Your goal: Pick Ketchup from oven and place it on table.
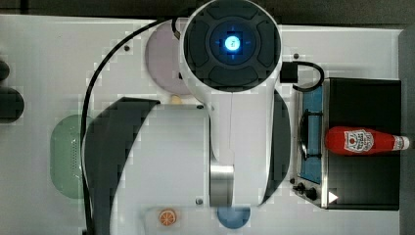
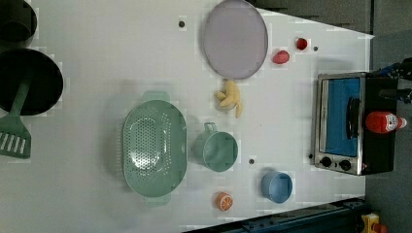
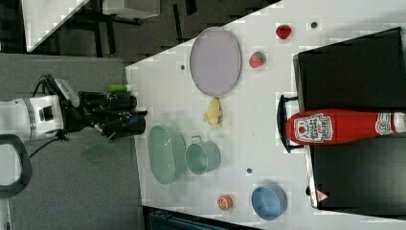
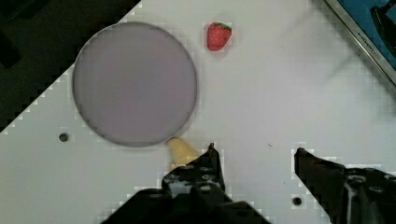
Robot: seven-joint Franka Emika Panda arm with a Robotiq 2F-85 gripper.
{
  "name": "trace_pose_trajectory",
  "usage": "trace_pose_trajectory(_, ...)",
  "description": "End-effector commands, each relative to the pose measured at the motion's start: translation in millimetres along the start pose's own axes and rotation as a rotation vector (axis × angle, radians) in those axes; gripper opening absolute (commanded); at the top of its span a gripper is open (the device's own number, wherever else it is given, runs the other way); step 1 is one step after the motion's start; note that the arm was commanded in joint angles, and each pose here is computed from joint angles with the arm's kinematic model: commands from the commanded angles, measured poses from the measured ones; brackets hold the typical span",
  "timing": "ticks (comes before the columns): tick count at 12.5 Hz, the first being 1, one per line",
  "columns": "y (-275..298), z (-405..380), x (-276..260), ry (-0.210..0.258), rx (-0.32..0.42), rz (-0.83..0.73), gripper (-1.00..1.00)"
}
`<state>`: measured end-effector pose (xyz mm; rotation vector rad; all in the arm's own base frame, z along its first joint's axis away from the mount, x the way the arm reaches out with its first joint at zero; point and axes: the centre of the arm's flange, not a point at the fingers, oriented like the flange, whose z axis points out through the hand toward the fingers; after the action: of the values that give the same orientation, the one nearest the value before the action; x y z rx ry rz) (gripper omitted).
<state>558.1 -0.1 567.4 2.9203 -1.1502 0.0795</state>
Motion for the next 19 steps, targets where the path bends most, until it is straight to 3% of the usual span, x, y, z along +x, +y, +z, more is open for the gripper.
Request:
trace_pose_trajectory(1, 114, -53, -53, -0.052, 0.017, 0.122, 0.59)
trace_pose_trajectory(3, 117, -53, -49, -0.048, 0.022, 0.132, 1.0)
trace_pose_trajectory(9, 185, -39, 25, 0.008, 0.103, 0.325, 1.0)
trace_pose_trajectory(14, 260, 8, 84, -0.013, 0.088, 0.509, 1.0)
trace_pose_trajectory(19, 307, 66, 138, 0.061, 0.059, 0.638, 1.0)
